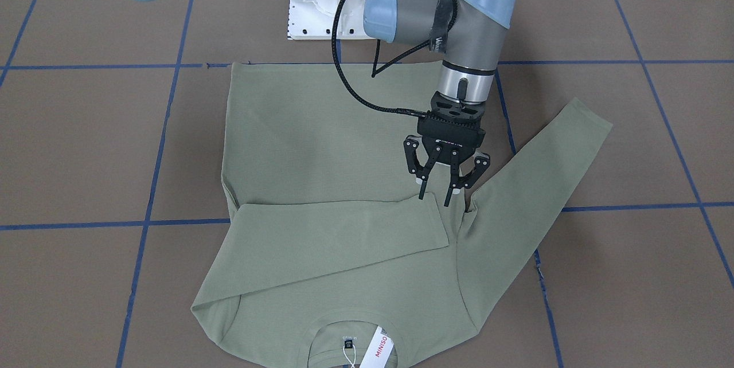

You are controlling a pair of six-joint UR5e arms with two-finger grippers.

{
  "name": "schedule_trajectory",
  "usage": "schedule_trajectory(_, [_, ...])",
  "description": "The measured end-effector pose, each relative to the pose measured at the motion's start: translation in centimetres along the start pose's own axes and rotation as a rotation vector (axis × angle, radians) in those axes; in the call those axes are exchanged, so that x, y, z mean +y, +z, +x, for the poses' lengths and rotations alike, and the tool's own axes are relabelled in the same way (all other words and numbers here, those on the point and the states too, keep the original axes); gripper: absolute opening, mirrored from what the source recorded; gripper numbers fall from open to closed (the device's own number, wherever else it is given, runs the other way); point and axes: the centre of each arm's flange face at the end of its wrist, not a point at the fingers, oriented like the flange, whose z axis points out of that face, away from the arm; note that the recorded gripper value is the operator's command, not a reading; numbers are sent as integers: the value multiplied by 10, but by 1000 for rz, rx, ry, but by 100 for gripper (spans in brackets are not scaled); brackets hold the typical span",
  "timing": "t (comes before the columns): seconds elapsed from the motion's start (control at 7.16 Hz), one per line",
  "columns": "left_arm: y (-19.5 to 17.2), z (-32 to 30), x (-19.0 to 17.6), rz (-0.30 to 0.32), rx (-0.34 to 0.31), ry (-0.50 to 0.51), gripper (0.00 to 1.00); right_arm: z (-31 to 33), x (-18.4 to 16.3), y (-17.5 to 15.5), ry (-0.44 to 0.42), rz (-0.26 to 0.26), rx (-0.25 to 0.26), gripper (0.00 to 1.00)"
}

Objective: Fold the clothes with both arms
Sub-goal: 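Carry the grasped sleeve with the right gripper across the shirt body, then release the sleeve and raise the right gripper away from the shirt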

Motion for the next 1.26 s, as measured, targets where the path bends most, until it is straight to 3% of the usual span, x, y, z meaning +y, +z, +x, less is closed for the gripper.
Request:
schedule_trajectory(0.14, [-3,0,-14,13,-8,-13,100,-2,-11,-1,8,-36,3,100])
schedule_trajectory(0.28, [-6,0,-33,38,-14,-39,100,1,-33,3,14,-103,12,100])
schedule_trajectory(0.56, [1,6,-39,116,-12,5,100,33,-104,23,-44,-246,16,100])
schedule_trajectory(0.7, [19,26,-36,134,26,42,100,70,-143,36,-109,-301,5,100])
schedule_trajectory(0.98, [66,82,-33,110,122,59,100,171,-219,44,-252,-385,-26,100])
schedule_trajectory(1.26, [96,136,2,74,109,77,100,311,-283,48,-403,-432,-72,100])
